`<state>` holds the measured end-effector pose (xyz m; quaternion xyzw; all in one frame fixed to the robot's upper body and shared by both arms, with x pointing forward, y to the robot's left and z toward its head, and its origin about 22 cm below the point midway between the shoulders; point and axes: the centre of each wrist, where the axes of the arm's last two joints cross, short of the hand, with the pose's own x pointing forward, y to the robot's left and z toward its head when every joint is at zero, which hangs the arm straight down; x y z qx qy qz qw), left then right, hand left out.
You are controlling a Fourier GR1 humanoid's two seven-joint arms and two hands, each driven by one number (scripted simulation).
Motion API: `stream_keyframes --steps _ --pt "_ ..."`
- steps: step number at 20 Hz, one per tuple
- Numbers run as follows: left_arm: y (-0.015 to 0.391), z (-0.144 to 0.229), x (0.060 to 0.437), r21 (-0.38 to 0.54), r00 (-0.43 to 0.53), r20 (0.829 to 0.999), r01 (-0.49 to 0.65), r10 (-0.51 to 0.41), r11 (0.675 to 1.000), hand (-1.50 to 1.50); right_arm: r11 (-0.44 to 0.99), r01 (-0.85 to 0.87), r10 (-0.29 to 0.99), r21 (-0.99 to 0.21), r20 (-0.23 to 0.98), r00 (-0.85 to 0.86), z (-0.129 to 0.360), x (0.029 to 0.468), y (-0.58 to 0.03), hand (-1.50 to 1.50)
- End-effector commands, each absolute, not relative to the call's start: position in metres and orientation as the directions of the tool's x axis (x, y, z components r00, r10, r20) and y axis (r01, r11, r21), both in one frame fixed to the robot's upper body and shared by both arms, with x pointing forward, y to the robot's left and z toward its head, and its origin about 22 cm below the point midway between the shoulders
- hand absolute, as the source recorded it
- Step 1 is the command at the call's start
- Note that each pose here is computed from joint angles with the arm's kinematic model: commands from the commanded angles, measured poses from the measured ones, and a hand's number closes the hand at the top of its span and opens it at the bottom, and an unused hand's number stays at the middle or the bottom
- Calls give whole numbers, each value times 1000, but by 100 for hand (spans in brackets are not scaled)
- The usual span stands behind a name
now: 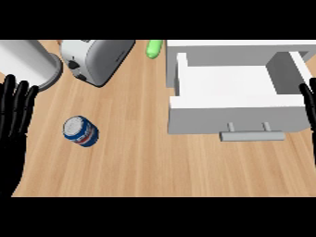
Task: Pick up the can, place it into the drawer and close the drawer
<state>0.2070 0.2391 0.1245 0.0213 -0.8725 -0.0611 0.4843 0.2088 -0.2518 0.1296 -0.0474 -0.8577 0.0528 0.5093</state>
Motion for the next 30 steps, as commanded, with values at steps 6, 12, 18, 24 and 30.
stream_keyframes --steps 6,12,18,24,30 --pt "287 121 197 85 -493 869 83 -33 993 -150 999 16 47 -46 859 -510 113 214 -265 -150" --pt "303 105 195 16 -112 993 -126 -30 992 -150 990 136 63 -35 975 -213 97 206 -260 -150" --pt "323 122 191 9 -127 992 -102 -22 995 -150 989 143 61 -29 973 -223 92 193 -274 -150" --pt "318 110 200 -16 -107 994 -94 6 995 -150 987 158 76 -37 966 -249 124 194 -267 -150" --pt "300 87 218 9 -45 999 -89 -13 996 -150 987 155 75 -39 969 -237 86 200 -268 -150"
